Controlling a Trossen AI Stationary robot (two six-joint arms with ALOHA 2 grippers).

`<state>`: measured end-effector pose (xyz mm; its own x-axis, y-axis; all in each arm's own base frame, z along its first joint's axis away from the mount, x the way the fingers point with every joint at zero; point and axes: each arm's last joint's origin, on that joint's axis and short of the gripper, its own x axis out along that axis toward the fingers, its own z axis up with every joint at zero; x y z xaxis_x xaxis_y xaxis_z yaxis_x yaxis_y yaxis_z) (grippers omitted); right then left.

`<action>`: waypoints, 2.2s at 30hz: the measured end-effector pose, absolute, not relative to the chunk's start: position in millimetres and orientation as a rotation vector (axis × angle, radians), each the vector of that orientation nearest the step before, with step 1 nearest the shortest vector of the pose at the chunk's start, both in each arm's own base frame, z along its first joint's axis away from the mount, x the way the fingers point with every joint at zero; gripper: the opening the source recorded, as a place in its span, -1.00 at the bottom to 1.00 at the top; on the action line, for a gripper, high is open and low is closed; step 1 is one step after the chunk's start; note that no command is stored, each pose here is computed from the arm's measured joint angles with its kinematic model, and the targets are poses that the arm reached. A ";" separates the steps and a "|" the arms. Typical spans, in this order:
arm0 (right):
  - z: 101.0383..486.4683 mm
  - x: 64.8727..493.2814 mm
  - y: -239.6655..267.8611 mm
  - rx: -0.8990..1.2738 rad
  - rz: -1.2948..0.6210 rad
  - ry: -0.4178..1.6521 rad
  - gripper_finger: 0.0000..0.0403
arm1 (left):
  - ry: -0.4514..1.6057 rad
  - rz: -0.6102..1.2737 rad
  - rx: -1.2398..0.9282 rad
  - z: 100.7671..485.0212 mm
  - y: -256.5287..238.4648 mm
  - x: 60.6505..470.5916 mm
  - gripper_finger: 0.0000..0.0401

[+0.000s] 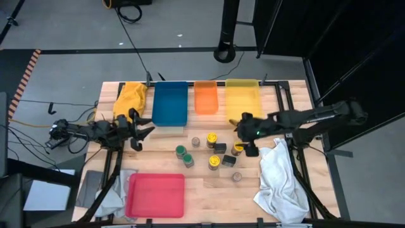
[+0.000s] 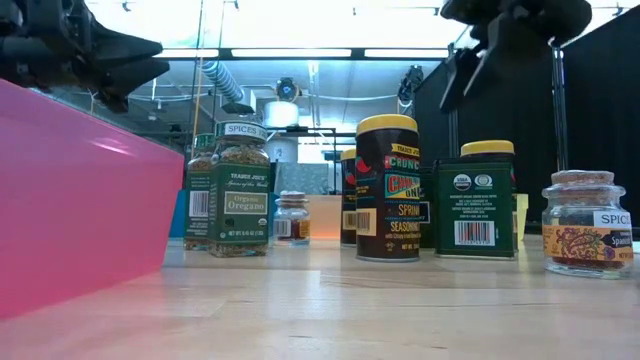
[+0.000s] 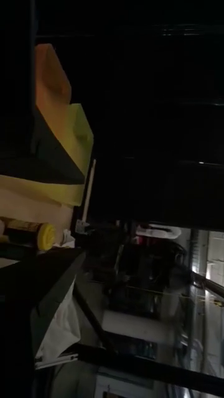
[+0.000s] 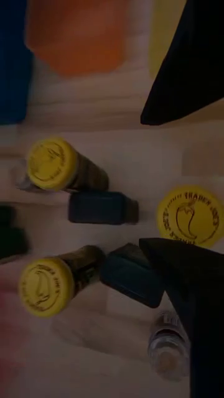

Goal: Sort spices by type
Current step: Put the middle yellow seasoning bottle into the yellow bin

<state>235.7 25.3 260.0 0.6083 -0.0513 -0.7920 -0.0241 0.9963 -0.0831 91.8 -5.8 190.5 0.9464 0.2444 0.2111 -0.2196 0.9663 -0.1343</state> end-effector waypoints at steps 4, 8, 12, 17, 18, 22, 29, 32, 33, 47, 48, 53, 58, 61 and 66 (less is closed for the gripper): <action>245.7 244.4 33.7 -0.056 -0.031 0.978 0.74 | -0.216 0.234 -0.125 189.1 -5.9 92.1 -0.08; 233.8 249.2 37.3 -0.055 -0.034 1.040 0.79 | -0.209 0.231 -0.126 188.4 -6.1 92.4 -0.08; 223.6 249.7 37.7 -0.027 -0.065 1.118 0.84 | -0.201 0.229 -0.127 187.6 -6.2 92.8 -0.08; 214.0 247.2 36.3 -0.017 -0.095 1.214 0.89 | -0.201 0.228 -0.127 187.7 -6.2 92.7 -0.08; 213.5 246.9 36.1 -0.018 -0.096 1.221 0.90 | -0.201 0.229 -0.127 187.6 -6.2 92.7 -0.08; 211.4 250.3 36.5 -0.024 -0.093 1.211 0.89 | -0.201 0.228 -0.127 187.5 -6.2 92.8 -0.08; 211.2 252.0 36.7 -0.013 -0.099 1.198 0.85 | -0.168 0.230 -0.117 184.4 -6.4 93.5 -0.08; 211.1 252.1 36.6 0.023 -0.124 1.196 0.82 | -0.150 0.229 -0.124 182.5 -6.4 93.7 -0.08; 210.9 252.2 36.5 0.032 -0.130 1.196 0.80 | -0.148 0.229 -0.131 182.2 -6.4 93.8 -0.08; 210.9 252.3 34.6 0.038 -0.177 1.188 0.14 | -0.105 0.229 -0.151 177.6 -6.5 94.3 -0.08; 211.0 252.4 34.2 0.030 -0.188 1.185 0.14 | -0.101 0.229 -0.157 177.1 -6.5 94.4 -0.08; 213.3 251.6 30.2 -0.014 -0.233 1.167 0.14 | -0.099 0.229 -0.166 176.7 -6.6 94.4 -0.08; 236.8 252.8 19.5 0.024 -0.252 1.133 0.14 | -0.099 0.229 -0.166 176.8 -6.6 94.4 -0.08; 261.6 253.6 10.2 0.045 -0.268 1.100 0.14 | -0.099 0.229 -0.166 176.8 -6.6 94.4 -0.08; 302.1 253.5 -19.2 -0.008 -0.377 1.040 0.14 | -0.099 0.229 -0.166 176.8 -6.6 94.4 -0.08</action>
